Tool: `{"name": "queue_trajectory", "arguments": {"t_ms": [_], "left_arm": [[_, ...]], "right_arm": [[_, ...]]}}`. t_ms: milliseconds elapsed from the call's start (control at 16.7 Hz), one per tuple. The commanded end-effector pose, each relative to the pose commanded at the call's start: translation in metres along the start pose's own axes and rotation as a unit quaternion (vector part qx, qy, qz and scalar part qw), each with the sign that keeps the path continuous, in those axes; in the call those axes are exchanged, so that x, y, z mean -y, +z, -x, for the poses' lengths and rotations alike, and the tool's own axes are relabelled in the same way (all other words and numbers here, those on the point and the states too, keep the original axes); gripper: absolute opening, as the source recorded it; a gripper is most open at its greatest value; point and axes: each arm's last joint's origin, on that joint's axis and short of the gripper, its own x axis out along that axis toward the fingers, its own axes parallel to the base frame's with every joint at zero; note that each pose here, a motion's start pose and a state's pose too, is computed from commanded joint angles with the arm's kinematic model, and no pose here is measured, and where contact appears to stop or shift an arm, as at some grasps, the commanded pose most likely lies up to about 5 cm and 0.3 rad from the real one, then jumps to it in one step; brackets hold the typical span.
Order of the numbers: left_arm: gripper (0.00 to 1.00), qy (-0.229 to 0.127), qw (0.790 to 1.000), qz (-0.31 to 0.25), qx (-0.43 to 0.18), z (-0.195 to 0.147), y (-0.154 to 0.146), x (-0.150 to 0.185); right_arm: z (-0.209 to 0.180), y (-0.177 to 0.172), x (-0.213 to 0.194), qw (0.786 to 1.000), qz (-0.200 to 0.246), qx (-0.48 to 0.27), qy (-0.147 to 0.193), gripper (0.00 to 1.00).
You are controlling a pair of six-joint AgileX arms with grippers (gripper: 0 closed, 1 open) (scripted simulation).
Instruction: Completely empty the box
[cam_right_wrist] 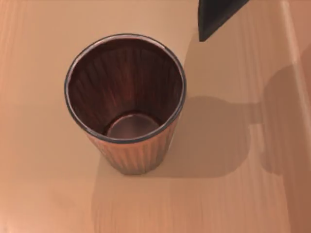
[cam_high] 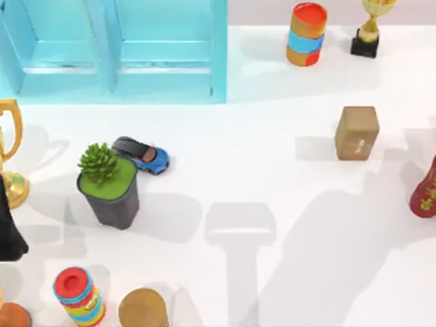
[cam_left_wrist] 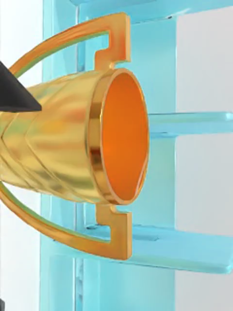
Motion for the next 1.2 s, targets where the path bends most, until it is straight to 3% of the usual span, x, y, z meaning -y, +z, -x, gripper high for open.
{"name": "queue_trajectory", "arguments": {"t_ms": [480,780,1200], "left_arm": [[1.00,0.000,1.000,0.000,0.000,0.000,0.000,0.000],[1.00,0.000,1.000,0.000,0.000,0.000,0.000,0.000],[1.00,0.000,1.000,0.000,0.000,0.000,0.000,0.000]], "right_arm": [[-0.063,0.002,0.005,1.000,0.000,0.001,0.000,1.00],[-0.069,0.002,0.004,1.000,0.000,-0.002,0.001,1.00],[-0.069,0.002,0.004,1.000,0.000,-0.002,0.001,0.47]]}}
